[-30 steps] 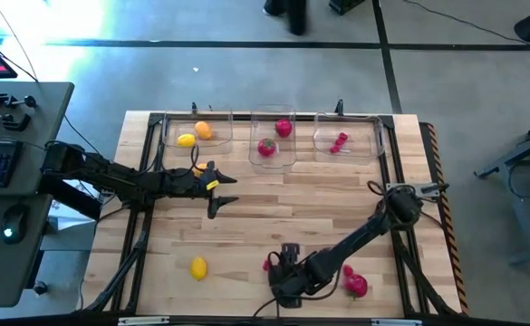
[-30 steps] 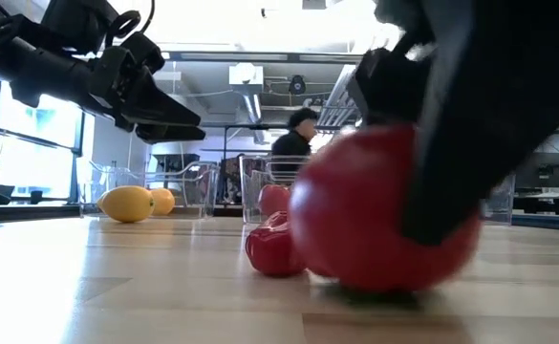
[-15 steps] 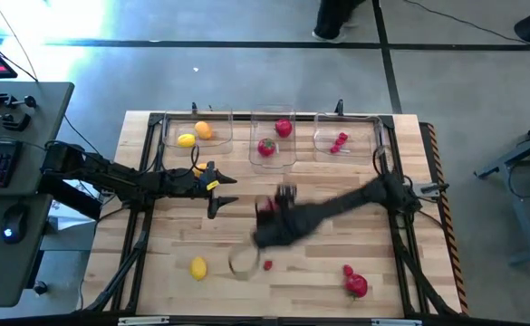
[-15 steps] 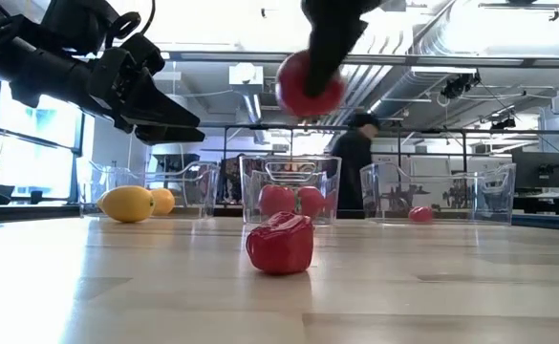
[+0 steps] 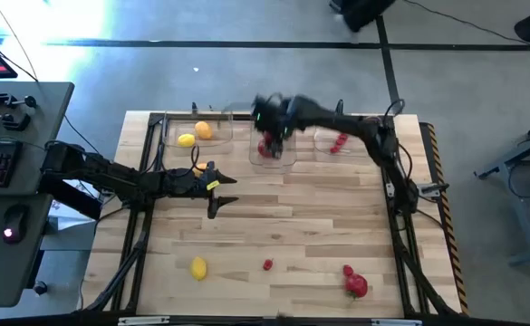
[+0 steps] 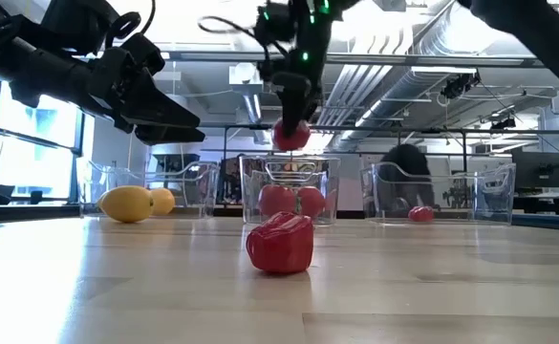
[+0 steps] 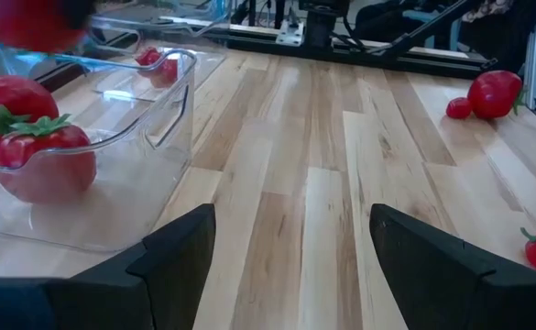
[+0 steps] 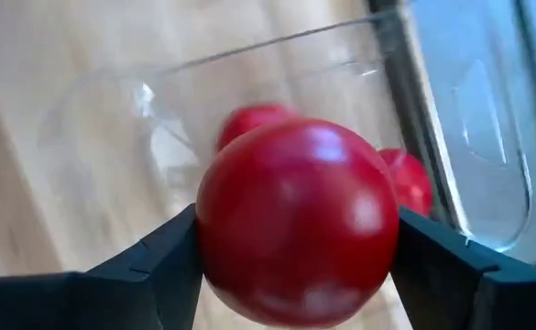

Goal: Sort produce into baskets
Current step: Put the tomato into the middle transparent bin

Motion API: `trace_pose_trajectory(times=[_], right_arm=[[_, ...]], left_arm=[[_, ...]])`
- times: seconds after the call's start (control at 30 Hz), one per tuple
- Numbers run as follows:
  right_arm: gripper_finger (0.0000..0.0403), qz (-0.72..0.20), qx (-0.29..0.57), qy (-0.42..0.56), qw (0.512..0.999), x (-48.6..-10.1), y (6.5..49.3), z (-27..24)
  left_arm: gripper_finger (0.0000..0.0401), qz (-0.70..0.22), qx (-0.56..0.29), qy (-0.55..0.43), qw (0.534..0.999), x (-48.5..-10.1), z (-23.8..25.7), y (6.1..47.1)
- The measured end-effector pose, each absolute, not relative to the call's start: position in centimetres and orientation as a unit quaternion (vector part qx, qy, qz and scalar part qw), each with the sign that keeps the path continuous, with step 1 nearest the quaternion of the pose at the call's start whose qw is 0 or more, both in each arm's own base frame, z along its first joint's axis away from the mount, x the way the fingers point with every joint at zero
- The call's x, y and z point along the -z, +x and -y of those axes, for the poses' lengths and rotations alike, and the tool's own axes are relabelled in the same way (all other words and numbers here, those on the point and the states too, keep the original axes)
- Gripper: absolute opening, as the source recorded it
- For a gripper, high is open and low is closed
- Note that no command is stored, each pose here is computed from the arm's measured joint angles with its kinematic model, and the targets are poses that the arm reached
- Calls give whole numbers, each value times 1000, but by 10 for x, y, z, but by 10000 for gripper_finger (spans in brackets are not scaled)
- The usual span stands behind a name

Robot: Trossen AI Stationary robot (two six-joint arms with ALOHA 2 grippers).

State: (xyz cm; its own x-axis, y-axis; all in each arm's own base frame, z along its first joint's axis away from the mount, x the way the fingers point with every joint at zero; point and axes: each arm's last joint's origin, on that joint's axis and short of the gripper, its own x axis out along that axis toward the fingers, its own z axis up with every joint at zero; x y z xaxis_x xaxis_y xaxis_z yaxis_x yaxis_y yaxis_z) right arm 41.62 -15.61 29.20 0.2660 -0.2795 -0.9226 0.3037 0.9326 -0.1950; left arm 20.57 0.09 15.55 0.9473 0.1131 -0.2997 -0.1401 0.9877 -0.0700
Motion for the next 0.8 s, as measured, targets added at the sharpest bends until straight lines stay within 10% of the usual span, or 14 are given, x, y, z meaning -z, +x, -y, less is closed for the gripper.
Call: trace_pose_trajectory(times=[0.8], right_arm=[[310,-585,166,121,785,-235,409,235]], left_arm=[[278,-157,-66,-53,984,-154,-1,205]])
